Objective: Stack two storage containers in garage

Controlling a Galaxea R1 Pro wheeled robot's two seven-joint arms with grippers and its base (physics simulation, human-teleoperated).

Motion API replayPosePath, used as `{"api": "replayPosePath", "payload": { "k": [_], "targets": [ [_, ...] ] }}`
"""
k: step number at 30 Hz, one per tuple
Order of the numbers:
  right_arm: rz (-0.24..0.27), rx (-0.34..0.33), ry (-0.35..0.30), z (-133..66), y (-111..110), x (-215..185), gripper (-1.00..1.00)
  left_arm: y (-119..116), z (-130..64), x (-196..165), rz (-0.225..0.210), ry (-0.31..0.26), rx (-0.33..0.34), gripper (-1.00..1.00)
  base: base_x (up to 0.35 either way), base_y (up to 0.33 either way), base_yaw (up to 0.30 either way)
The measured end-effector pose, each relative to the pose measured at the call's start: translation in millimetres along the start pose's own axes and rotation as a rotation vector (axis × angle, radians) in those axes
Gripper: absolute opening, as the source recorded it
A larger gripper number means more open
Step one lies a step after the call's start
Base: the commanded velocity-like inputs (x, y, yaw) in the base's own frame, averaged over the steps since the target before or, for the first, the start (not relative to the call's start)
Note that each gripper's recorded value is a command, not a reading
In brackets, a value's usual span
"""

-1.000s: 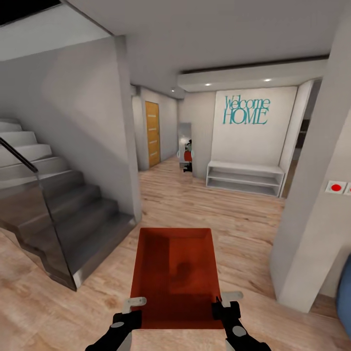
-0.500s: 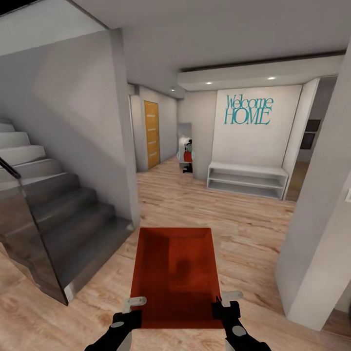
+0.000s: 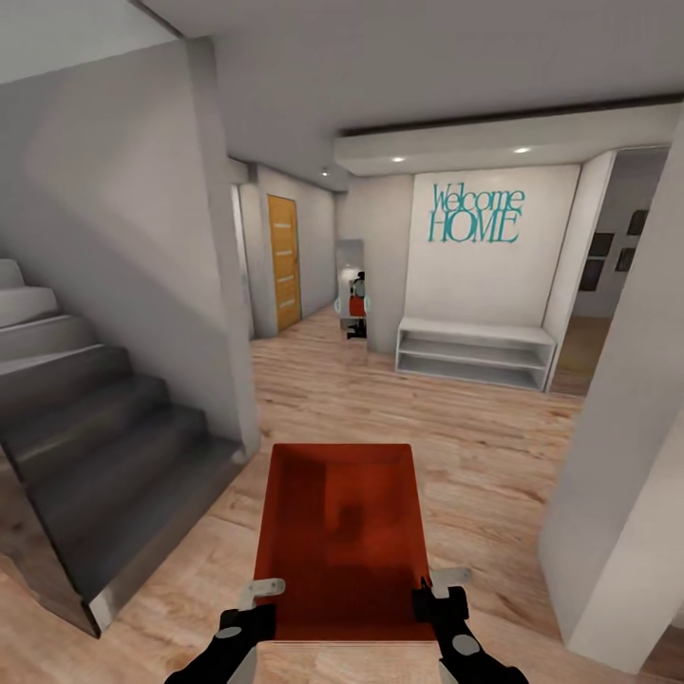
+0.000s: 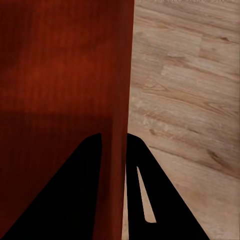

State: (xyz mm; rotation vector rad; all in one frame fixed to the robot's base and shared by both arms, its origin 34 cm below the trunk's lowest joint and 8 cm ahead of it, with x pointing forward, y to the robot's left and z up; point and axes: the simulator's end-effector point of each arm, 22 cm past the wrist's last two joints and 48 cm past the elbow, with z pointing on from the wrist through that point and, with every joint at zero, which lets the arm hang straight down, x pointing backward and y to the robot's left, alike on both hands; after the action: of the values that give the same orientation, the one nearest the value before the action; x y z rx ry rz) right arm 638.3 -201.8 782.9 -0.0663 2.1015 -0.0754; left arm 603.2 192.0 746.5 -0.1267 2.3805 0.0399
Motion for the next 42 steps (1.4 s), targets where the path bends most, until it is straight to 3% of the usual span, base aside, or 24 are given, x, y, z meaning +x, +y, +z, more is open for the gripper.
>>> {"api": "replayPosePath", "payload": {
  "k": [42],
  "targets": [
    [0.000, 0.000, -0.001, 0.1, -0.5, -0.2, -1.00, -0.5, -0.1, -0.2, 0.000, -0.001, -0.001, -1.00, 0.321, 0.000, 0.000]
  ]
}}
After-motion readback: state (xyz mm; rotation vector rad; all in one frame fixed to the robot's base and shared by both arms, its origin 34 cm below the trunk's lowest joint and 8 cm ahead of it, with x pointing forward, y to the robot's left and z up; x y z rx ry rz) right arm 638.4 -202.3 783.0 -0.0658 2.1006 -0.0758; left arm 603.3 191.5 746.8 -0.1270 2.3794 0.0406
